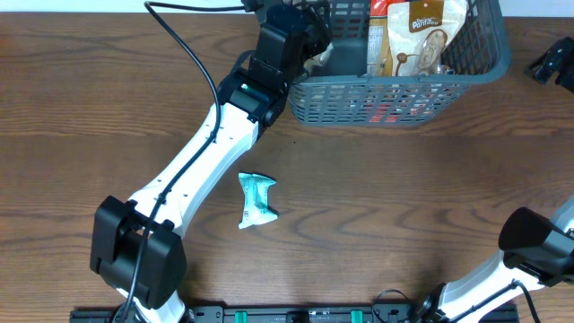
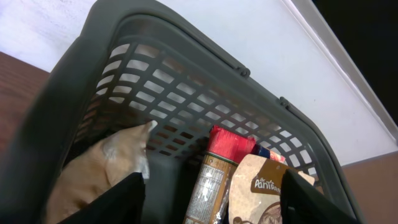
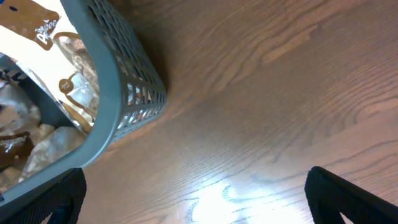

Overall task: Pack container
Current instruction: 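Carry the rice package into the grey basket and release it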

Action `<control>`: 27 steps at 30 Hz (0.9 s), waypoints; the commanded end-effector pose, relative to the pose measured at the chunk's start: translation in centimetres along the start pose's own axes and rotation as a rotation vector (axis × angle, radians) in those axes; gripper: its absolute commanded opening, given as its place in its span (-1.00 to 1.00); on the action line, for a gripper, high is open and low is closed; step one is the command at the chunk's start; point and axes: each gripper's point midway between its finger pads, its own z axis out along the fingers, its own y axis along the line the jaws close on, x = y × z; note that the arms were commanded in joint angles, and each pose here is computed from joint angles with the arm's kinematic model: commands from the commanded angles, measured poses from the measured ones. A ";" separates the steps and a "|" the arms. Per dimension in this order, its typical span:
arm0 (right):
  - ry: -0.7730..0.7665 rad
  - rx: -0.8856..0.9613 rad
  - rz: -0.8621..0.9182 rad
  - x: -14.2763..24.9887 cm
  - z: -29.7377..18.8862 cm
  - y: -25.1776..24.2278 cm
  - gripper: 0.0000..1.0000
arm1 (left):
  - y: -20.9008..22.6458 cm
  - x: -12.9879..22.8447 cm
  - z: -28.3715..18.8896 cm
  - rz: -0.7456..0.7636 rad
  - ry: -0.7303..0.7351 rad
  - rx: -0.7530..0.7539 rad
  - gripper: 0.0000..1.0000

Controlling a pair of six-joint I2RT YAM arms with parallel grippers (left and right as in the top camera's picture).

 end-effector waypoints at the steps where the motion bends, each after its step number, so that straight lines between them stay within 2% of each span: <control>1: 0.014 0.002 0.005 0.1 0.4 0.1 0.98 | -0.3 -0.2 0.0 -0.001 -0.005 0.002 0.22; 6: 0.014 0.002 0.005 0.1 0.4 0.1 0.99 | -1.3 -1.2 -0.9 0.115 -0.025 0.028 0.24; 10: 0.014 0.002 0.005 0.1 0.4 0.1 0.99 | -3.6 -3.1 -3.3 0.248 -0.046 0.078 0.29; 19: 0.014 0.002 0.005 0.1 0.4 0.1 0.99 | -8.5 -10.4 -15.9 0.413 -0.174 0.154 0.32; 23: 0.014 0.002 0.004 0.1 0.4 0.1 0.99 | -7.2 -10.6 -21.9 0.454 -0.130 0.119 0.61; 25: 0.014 0.002 -0.009 0.1 0.4 0.1 0.99 | -5.3 -9.6 -24.4 0.468 -0.061 0.071 0.94; 27: 0.014 0.002 -0.014 0.1 0.4 0.1 0.99 | -3.5 -8.4 -26.5 0.481 0.005 0.024 0.97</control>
